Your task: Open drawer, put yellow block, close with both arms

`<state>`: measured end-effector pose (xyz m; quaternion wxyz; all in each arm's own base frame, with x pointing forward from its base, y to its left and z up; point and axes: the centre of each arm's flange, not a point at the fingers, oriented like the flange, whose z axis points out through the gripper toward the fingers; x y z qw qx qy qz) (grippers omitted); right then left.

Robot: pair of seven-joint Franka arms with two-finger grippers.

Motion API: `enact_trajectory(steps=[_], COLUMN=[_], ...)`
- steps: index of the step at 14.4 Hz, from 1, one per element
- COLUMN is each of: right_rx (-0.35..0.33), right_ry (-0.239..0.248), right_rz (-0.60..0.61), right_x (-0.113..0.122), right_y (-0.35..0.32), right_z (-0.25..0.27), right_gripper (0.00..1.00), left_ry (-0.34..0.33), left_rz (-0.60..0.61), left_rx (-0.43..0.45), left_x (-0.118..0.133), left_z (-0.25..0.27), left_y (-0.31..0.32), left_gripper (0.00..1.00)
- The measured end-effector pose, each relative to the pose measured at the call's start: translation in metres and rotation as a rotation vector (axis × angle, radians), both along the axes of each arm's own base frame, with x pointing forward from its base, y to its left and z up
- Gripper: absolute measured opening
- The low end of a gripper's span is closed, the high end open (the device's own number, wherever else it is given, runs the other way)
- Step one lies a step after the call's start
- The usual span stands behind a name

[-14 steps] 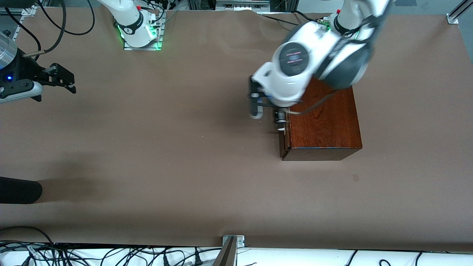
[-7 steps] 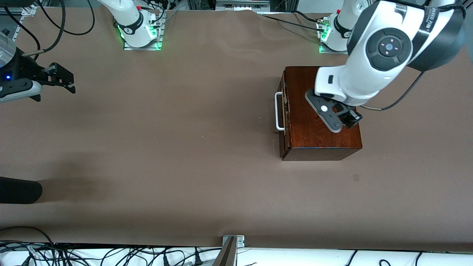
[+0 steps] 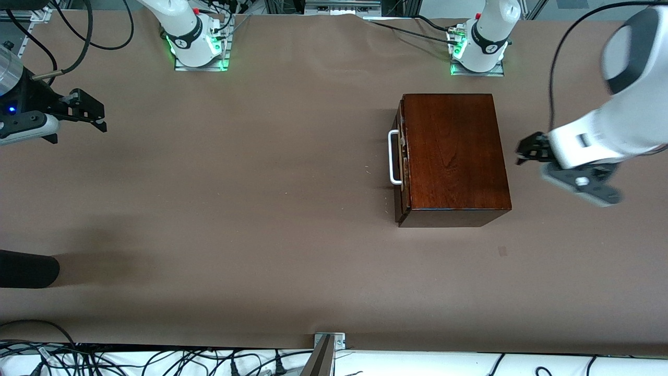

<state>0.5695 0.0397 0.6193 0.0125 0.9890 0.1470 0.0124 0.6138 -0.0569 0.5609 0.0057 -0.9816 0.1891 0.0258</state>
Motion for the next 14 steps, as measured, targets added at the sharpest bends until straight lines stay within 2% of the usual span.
enact_trajectory(steps=[3, 5, 8, 14], right_rx=[0.001, 0.0, 0.0, 0.0], right_ry=[-0.038, -0.049, -0.052, -0.052], right_rz=[0.001, 0.001, 0.0, -0.001], right_x=[0.004, 0.005, 0.006, 0.006], right_y=[0.0, 0.0, -0.001, -0.001], right_z=[0.004, 0.004, 0.005, 0.005], right_gripper=[1.0, 1.0, 1.0, 1.0], left_ry=[-0.034, -0.046, -0.063, -0.035], left_rz=[0.231, 0.322, 0.371, 0.382], left_rx=[0.003, 0.004, 0.001, 0.008], left_x=[-0.031, -0.046, -0.056, -0.059], left_z=[0.017, 0.026, 0.036, 0.023], left_y=[0.013, 0.016, 0.027, 0.031], left_gripper=[1.0, 1.0, 1.0, 1.0])
